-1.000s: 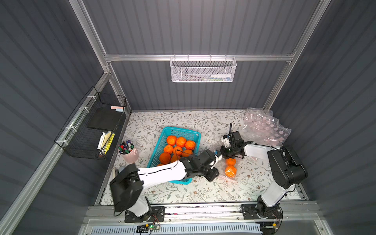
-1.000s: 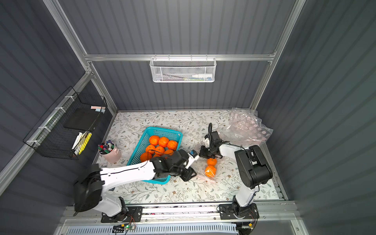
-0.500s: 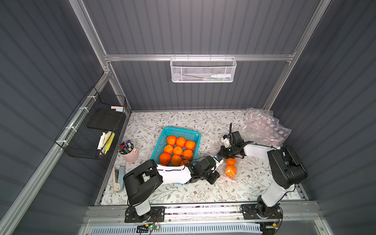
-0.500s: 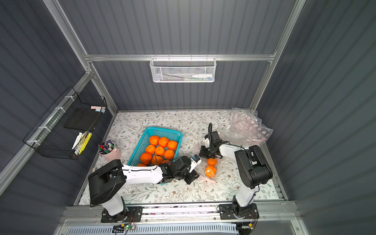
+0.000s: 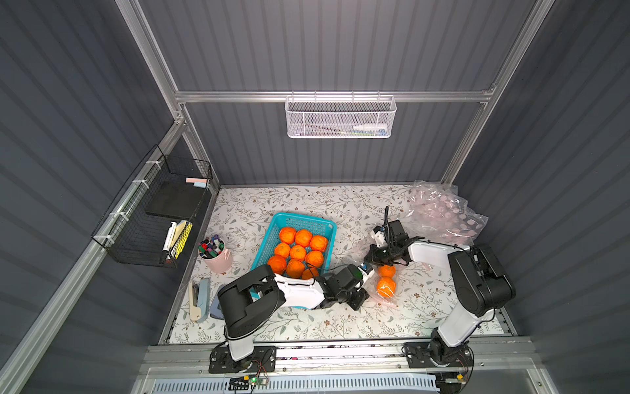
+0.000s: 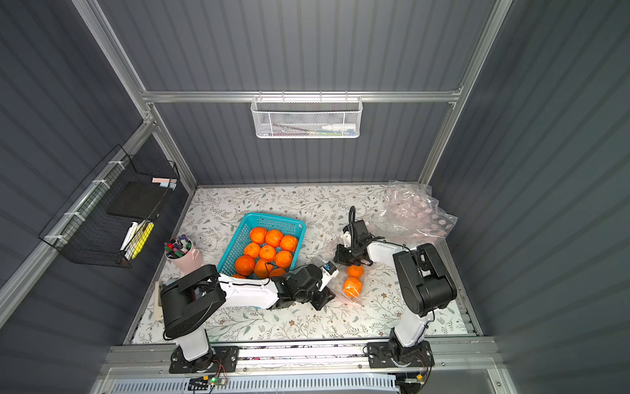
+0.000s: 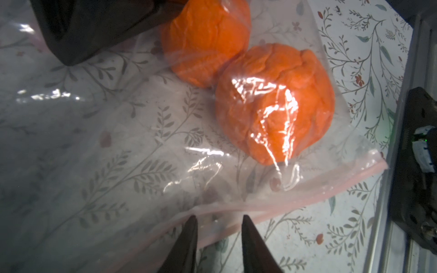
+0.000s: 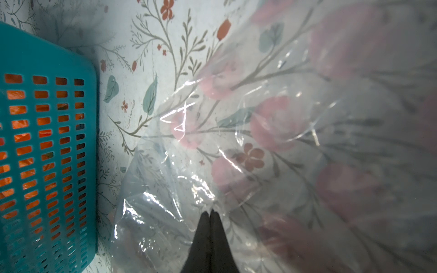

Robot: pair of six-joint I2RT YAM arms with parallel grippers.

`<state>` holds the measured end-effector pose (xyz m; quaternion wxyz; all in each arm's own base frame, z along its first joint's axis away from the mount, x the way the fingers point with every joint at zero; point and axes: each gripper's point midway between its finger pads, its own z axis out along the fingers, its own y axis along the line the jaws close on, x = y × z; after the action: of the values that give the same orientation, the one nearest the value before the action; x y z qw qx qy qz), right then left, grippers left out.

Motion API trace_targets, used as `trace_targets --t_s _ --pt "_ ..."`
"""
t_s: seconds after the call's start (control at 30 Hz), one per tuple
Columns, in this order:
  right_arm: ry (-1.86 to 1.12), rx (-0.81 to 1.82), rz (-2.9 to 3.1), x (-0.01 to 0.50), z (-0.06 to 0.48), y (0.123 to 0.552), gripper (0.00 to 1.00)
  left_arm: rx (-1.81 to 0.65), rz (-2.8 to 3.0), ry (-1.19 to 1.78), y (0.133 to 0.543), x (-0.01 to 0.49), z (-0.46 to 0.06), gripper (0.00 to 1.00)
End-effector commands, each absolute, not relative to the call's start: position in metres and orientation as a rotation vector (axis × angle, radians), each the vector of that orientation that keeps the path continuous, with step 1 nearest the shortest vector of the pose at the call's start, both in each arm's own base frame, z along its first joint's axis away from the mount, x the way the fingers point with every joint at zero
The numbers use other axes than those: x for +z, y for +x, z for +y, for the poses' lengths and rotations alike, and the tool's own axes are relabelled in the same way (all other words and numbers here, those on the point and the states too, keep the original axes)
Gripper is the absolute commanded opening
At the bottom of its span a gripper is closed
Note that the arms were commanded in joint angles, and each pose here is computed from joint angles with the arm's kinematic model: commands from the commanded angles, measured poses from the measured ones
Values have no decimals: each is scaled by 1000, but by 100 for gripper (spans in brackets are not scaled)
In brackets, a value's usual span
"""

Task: Open the zip-top bag and take out the orange
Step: Pick up the orange from the zipper food storage bag.

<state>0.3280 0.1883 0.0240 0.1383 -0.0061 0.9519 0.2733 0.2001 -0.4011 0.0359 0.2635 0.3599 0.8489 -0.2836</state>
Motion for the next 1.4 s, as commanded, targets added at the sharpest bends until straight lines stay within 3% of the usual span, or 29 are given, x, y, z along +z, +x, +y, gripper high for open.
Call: trace_targets --t_s 0.0,0.5,0.67,0.8,1.0,1.17,1.37 --pt "-20 767 2789 14 185 322 4 -786 2295 984 194 32 -401 33" --pt "-22 761 2788 15 185 322 5 -784 2277 1008 196 29 -412 34" --pt "-35 686 2732 34 176 327 12 -775 2270 998 198 31 -410 35" --pt "-42 668 2698 58 171 325 23 -756 2267 978 201 33 -407 38" --pt "68 416 2691 89 130 312 34 -754 2248 951 200 40 -399 41" --pt "180 287 2730 89 102 282 34 -750 2238 922 202 44 -396 43" --pt "255 243 2768 79 89 259 24 -810 2239 899 197 52 -397 41"
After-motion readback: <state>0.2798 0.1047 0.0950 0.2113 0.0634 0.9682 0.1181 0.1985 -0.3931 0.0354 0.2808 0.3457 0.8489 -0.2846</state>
